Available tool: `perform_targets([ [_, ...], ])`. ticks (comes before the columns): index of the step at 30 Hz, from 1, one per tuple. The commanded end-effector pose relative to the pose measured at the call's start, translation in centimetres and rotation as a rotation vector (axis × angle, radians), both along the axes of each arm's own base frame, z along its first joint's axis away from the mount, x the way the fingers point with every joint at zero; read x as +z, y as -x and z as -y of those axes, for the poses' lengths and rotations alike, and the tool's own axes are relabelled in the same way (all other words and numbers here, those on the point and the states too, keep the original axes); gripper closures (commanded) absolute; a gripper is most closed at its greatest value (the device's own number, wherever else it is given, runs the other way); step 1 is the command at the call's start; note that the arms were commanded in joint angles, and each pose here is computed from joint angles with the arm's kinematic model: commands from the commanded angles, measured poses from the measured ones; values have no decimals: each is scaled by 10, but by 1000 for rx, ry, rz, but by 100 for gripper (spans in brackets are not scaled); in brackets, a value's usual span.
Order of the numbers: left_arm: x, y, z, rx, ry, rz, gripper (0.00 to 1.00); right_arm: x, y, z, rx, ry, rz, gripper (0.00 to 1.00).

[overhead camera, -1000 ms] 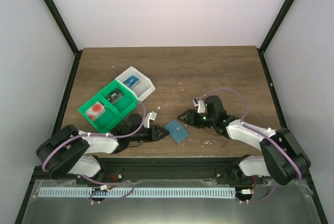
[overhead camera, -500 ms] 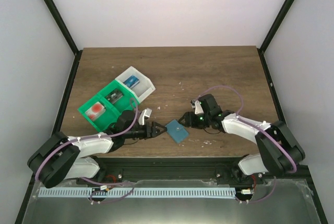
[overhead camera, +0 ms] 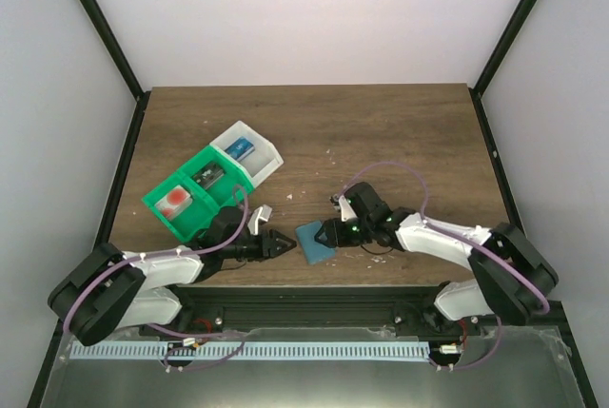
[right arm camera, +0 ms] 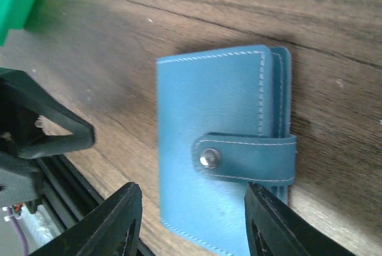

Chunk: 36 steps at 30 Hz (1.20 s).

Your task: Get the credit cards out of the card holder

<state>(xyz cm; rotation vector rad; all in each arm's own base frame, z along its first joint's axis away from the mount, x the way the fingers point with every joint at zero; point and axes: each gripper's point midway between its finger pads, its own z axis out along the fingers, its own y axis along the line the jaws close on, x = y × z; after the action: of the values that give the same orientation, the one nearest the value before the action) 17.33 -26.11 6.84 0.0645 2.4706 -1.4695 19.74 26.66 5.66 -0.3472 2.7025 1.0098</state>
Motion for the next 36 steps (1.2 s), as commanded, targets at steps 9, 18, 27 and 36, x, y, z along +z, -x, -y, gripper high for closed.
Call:
perform_targets([
  [9, 30, 1, 6, 13, 176, -39, 46, 29, -26, 2, -88, 182, 180, 60],
  [18, 22, 1, -4, 58, 139, -39, 46, 11, -19, -23, -23, 300, 193, 67],
  [27, 15, 8, -10, 66, 121, -59, 46, -6, -14, -29, -4, 403, 195, 67],
  [36, 15, 9, -10, 66, 127, -62, 46, -24, -6, -20, -10, 567, 216, 69],
])
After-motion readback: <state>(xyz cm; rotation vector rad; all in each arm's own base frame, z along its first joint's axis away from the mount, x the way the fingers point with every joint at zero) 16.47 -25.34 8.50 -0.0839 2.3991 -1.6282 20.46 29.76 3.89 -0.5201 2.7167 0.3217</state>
